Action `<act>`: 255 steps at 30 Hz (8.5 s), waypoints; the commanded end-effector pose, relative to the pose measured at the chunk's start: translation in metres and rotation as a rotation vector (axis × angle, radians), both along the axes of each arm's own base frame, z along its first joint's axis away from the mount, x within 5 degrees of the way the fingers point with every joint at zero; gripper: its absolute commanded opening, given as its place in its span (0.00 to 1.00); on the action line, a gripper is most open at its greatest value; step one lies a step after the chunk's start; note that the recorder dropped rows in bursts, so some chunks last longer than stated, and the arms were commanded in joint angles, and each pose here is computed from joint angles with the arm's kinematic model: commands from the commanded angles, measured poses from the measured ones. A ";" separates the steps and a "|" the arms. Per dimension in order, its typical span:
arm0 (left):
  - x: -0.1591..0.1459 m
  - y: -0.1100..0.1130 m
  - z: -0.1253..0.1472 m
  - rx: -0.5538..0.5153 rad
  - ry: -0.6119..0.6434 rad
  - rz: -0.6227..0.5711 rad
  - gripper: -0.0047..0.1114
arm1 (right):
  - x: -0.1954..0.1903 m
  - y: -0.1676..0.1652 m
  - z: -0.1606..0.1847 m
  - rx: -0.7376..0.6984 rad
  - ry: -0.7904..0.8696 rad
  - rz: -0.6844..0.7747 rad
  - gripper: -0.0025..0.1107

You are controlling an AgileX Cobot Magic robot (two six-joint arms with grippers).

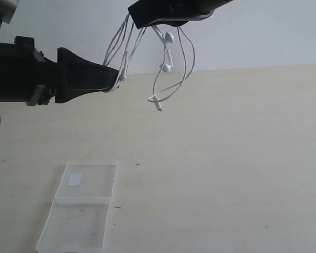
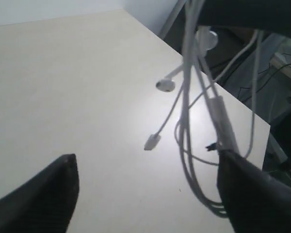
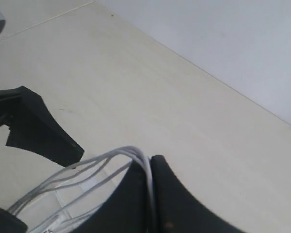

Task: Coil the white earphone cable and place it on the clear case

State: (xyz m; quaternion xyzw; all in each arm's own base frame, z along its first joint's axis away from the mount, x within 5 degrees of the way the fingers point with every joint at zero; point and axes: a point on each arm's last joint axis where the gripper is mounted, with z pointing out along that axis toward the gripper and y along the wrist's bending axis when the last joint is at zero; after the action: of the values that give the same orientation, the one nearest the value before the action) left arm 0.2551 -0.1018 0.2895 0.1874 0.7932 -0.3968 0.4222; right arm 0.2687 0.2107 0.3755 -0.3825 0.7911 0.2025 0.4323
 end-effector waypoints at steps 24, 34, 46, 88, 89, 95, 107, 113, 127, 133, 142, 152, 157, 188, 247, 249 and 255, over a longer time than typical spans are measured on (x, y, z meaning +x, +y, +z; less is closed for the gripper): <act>-0.037 0.031 0.053 0.092 -0.226 0.245 0.04 | 0.036 0.029 -0.052 0.183 0.278 -0.131 0.02; -0.062 0.057 0.049 0.100 -0.256 0.373 0.04 | 0.027 0.070 -0.086 0.196 0.403 -0.133 0.02; -0.104 0.074 0.003 0.073 -0.166 0.559 0.04 | 0.005 0.106 -0.127 0.058 0.466 -0.287 0.02; -0.125 0.071 -0.017 0.072 -0.158 0.536 0.04 | -0.021 0.170 -0.237 -0.219 0.690 -0.256 0.24; -0.125 0.071 -0.017 0.072 -0.158 0.536 0.04 | -0.021 0.170 -0.234 -0.212 0.686 -0.254 0.30; -0.125 0.071 -0.017 0.073 -0.159 0.540 0.04 | -0.022 0.171 -0.214 -0.252 0.713 -0.241 0.54; -0.123 0.075 -0.017 0.089 -0.171 0.587 0.04 | -0.010 0.162 -0.157 -0.533 0.600 -0.246 0.54; -0.120 0.087 -0.016 0.208 -0.254 0.678 0.04 | 0.007 0.143 -0.119 -0.656 0.302 -0.257 0.03; -0.120 0.087 -0.016 0.208 -0.254 0.678 0.04 | -0.023 -0.043 0.009 -0.713 -0.170 -0.623 0.02; -0.120 0.087 -0.016 0.208 -0.254 0.678 0.04 | -0.055 -0.080 0.047 -0.599 -0.252 -0.672 0.02; -0.120 0.087 -0.016 0.208 -0.254 0.678 0.04 | -0.071 -0.096 0.063 -0.519 -0.259 -0.686 0.02; -0.120 0.086 -0.016 0.209 -0.255 0.676 0.04 | -0.164 -0.176 0.102 0.084 -0.367 -0.603 0.02; -0.120 0.086 -0.016 0.209 -0.255 0.676 0.04 | -0.209 -0.211 0.078 0.257 -0.502 -0.680 0.02; -0.120 0.086 -0.016 0.211 -0.256 0.675 0.04 | -0.216 -0.201 -0.167 0.244 -0.424 -0.717 0.02; -0.120 0.086 -0.016 0.214 -0.258 0.672 0.04 | -0.214 -0.207 -0.185 0.267 -0.334 -0.849 0.02; -0.120 0.087 -0.016 0.218 -0.260 0.675 0.04 | -0.214 -0.207 -0.185 0.267 -0.334 -0.849 0.02; -0.127 0.089 -0.009 0.287 -0.362 0.680 0.04 | -0.214 -0.207 -0.185 0.267 -0.334 -0.849 0.02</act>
State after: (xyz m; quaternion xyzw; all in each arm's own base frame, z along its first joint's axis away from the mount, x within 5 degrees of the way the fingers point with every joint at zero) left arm 0.1341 -0.0147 0.2760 0.0326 0.7830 -0.0979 0.6134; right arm 0.0552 0.0043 0.1909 0.0044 0.7658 0.0456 0.6415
